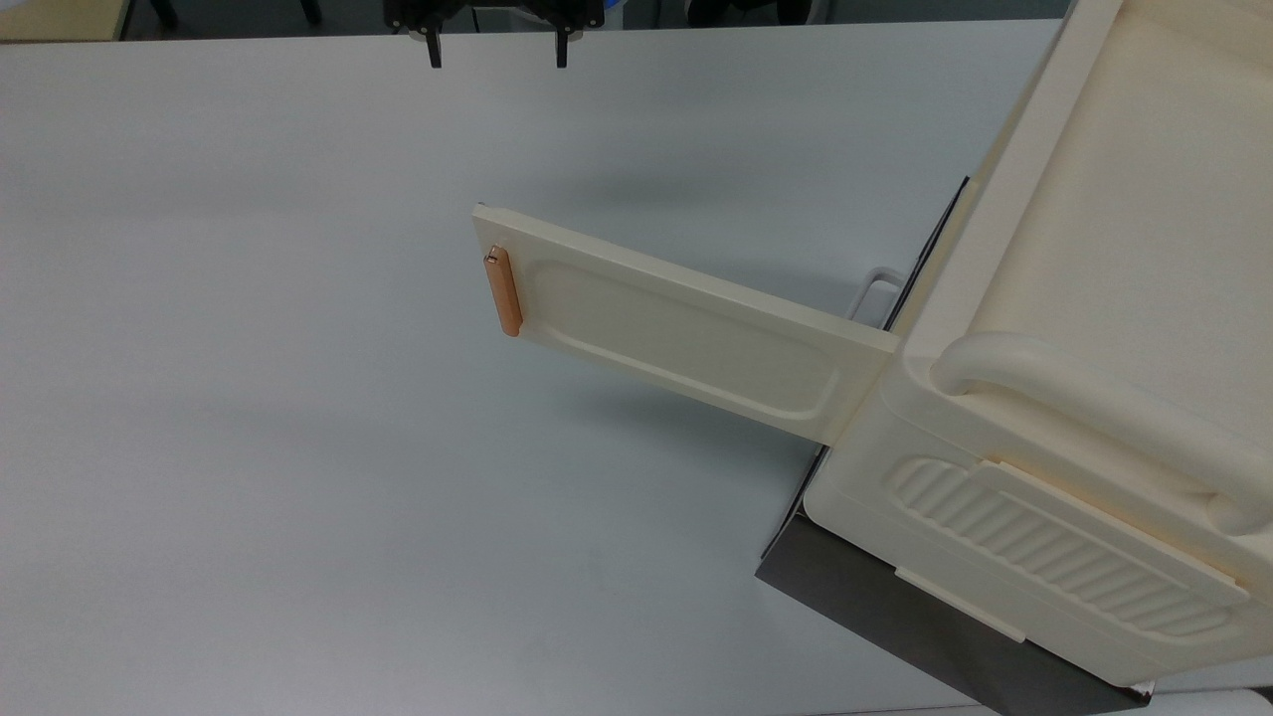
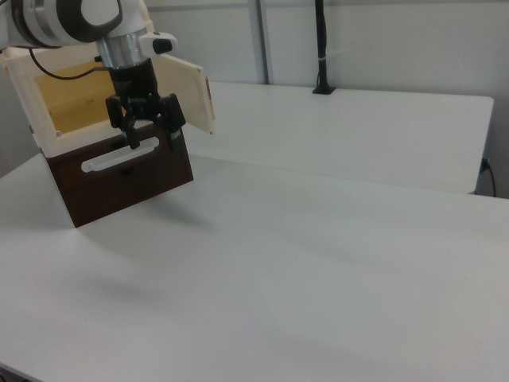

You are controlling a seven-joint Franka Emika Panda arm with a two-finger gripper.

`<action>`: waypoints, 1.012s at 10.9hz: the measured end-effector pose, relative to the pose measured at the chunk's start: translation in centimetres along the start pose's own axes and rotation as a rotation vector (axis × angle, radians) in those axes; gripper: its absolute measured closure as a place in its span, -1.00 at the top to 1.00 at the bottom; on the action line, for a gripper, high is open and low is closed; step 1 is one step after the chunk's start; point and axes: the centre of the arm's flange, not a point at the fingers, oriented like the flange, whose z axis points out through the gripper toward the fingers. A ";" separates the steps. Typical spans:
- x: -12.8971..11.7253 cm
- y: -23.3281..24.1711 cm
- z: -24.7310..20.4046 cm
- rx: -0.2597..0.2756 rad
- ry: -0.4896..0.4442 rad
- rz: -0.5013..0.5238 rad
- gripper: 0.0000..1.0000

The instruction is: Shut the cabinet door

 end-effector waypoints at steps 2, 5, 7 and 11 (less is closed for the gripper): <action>0.0 0.0 0.0 0.000 0.000 0.000 1.00; 0.0 0.0 0.0 0.000 0.000 0.000 0.89; 0.0 0.0 0.0 0.000 0.000 0.000 0.64; 0.0 0.0 0.0 0.001 0.002 0.000 -0.67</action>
